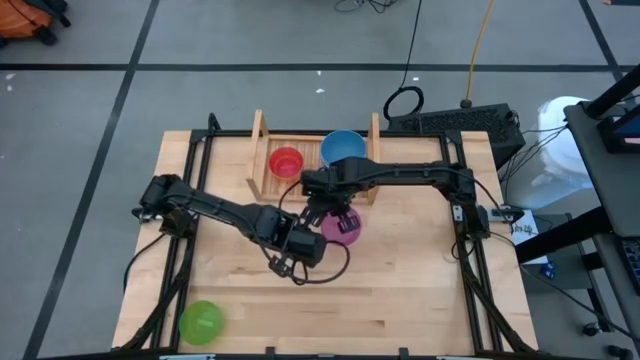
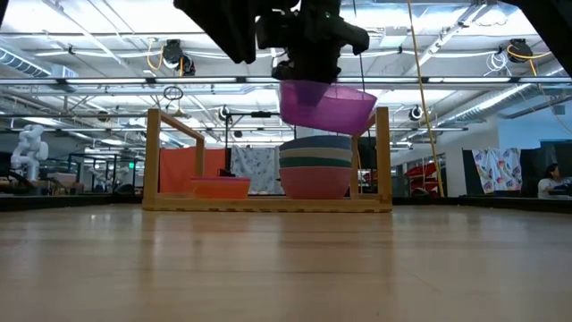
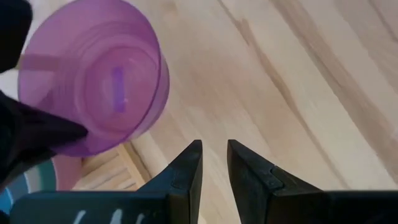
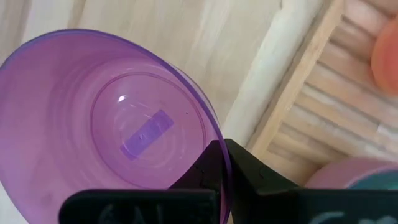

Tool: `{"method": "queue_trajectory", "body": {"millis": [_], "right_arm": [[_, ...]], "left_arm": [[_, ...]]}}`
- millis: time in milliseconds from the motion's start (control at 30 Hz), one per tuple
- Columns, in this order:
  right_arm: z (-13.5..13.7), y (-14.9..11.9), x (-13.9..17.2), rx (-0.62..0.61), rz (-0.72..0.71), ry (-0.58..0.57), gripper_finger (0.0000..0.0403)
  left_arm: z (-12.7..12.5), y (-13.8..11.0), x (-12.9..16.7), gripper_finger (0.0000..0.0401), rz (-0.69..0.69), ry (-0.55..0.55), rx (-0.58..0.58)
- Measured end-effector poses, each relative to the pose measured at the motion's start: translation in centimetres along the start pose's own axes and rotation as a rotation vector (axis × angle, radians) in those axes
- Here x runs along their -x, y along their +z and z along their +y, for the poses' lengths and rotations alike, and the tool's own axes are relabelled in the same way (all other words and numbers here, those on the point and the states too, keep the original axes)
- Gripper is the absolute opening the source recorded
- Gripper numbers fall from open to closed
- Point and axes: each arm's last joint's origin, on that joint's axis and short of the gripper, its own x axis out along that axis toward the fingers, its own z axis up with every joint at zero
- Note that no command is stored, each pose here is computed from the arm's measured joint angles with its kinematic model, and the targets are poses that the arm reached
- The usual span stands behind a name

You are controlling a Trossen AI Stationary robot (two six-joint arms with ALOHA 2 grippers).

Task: Place and stack bowls onto a shelf
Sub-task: Stack the violet bowl onto the red bowl

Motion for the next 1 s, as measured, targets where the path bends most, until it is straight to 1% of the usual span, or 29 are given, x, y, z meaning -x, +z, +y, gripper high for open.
{"method": "queue_trajectory", "body": {"millis": [100,333,400,567,733,867,1000], "right_arm": [[0.2,0.2,0.0,0.004,-0.001,-0.025,0.0000],[-0.1,0.2,0.0,-0.037,-0.002,-0.039,0.0000],[-0.2,0.1,0.0,-0.057,-0.004,-0.041,0.0000],[-1.6,-0.1,0.1,-0.139,-0.043,-0.057,0.0000],[-3.2,-0.5,0.4,-0.178,-0.089,-0.087,0.0000],[-4.0,-0.6,0.9,-0.181,-0.110,-0.102,0.0000],[-4.0,-0.6,1.0,-0.163,-0.114,-0.087,0.0000]], "left_arm": [[-0.2,0.1,0.0,0.0081,-0.004,0.001,-0.053],[-0.1,0.0,0.0,0.0081,-0.001,0.008,-0.027],[-0.1,0.0,0.0,0.0081,0.000,0.008,0.016],[0.2,-0.3,0.7,0.0081,-0.011,0.021,0.182],[0.7,-1.5,3.0,0.0081,-0.028,0.063,0.295],[1.1,-2.4,4.8,0.0081,-0.043,0.103,0.312],[1.2,-2.7,5.4,0.0081,-0.052,0.110,0.237]]}}
